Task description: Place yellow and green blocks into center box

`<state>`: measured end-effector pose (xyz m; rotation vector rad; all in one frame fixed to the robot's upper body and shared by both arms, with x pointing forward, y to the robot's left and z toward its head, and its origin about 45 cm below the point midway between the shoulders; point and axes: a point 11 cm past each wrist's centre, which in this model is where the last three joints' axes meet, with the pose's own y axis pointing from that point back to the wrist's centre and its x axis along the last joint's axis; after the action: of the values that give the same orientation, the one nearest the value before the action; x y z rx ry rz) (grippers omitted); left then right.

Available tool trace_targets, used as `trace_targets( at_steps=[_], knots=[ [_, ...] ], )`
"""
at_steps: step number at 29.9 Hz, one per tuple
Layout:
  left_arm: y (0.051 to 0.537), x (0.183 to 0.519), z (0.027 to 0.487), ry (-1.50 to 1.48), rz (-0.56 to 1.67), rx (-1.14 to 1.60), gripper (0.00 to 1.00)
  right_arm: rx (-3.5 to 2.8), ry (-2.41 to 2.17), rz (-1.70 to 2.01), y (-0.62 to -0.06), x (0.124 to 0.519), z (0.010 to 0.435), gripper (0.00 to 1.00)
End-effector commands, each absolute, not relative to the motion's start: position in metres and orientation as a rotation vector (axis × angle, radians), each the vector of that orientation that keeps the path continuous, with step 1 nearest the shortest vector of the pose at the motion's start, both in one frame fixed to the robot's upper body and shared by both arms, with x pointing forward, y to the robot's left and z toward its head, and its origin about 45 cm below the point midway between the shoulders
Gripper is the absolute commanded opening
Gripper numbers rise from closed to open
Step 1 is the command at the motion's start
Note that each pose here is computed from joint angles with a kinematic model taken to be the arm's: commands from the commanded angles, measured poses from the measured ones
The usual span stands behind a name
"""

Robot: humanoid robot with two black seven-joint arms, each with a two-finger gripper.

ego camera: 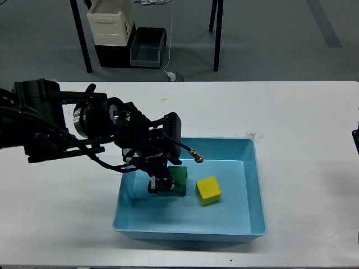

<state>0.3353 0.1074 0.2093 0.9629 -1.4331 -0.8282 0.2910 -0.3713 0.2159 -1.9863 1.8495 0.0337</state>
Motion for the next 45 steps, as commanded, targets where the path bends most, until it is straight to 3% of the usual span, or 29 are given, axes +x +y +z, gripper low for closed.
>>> trace_targets(
  at_steps=[1,6,14,21,27,31,36,45],
  knots=[
    [0.103,0.333,0.208,-1.434,-0.830,0.950,0.89,-1.998,1.839,0.042,-0.368,0.290,0.215,1.00],
    [0.094,0.340,0.228,-1.418,-0.731,0.904,0.95,-1.996,1.834,0.039,-0.368,0.291,0.216,1.00],
    [0.064,0.362,0.355,-1.057,-0.122,0.377,0.96,-2.137,1.628,0.112,-0.349,0.289,0.217,1.00],
    [0.140,0.406,0.408,-0.754,0.400,-0.054,0.96,-2.139,1.492,0.335,-0.336,0.316,0.233,1.00],
    [0.216,0.402,0.439,-0.444,0.645,-0.517,0.96,-2.008,1.325,0.616,-0.330,0.330,0.245,1.00],
    [0.249,0.402,0.415,-0.149,0.728,-0.480,0.99,-1.924,1.221,0.795,-0.325,0.328,0.241,1.00],
    [0.249,0.389,0.375,0.148,0.717,-0.536,1.00,-1.802,1.184,0.870,-0.329,0.321,0.233,1.00],
    [0.247,0.355,0.288,0.543,0.930,-0.757,1.00,-1.496,1.126,0.967,-0.329,0.287,0.204,1.00]
  ],
)
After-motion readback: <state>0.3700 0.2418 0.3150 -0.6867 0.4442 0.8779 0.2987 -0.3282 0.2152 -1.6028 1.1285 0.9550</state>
